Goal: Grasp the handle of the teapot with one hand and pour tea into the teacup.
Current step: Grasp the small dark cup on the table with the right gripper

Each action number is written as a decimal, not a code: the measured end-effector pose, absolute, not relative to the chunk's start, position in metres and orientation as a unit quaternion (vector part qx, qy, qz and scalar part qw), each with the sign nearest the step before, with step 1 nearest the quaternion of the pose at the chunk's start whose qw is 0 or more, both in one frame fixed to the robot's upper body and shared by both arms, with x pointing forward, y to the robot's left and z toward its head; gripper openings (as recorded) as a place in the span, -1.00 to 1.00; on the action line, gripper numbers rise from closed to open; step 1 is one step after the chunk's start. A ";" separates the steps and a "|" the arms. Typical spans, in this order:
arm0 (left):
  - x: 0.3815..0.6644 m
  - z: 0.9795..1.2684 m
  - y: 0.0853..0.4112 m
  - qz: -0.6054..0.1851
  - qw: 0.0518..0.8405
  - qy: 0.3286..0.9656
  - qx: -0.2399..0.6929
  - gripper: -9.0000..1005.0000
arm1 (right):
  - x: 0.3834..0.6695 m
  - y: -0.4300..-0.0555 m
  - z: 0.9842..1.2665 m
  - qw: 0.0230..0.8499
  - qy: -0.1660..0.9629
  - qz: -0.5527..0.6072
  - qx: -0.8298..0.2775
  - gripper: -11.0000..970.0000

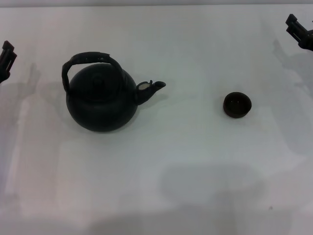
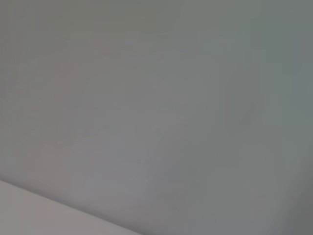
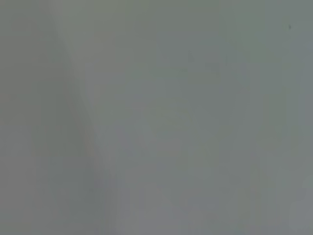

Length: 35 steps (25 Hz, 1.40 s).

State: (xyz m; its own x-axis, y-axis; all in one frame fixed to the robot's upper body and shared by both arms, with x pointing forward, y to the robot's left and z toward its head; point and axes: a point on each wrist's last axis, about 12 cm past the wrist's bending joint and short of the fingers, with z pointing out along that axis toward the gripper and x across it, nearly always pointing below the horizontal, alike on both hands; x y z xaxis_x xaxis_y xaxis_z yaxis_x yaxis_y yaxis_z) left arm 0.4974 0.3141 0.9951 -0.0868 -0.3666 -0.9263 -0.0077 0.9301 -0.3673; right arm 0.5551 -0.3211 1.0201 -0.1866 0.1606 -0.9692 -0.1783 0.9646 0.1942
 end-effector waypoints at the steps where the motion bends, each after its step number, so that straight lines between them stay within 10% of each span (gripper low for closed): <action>1: 0.497 0.995 0.314 -0.135 0.663 0.725 -0.129 0.69 | 0.555 -0.321 1.020 0.638 0.759 0.133 -0.006 0.70; 27: 0.497 0.995 0.317 -0.131 0.664 0.724 -0.134 0.69 | 0.559 -0.319 1.025 0.619 0.756 0.209 0.046 0.71; 35: 0.496 0.995 0.317 -0.132 0.663 0.725 -0.131 0.69 | 0.590 -0.287 1.063 0.587 0.751 0.286 -0.101 0.70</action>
State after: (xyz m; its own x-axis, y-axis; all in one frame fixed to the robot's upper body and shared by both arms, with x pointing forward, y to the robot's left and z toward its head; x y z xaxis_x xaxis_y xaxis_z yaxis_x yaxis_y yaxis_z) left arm 0.4960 0.3165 0.9948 -0.0858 -0.3660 -0.9266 -0.0145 0.9304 -0.3662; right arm 0.5898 -0.2874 1.0634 -0.2909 0.1842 -0.9389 -0.4864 0.8166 0.3109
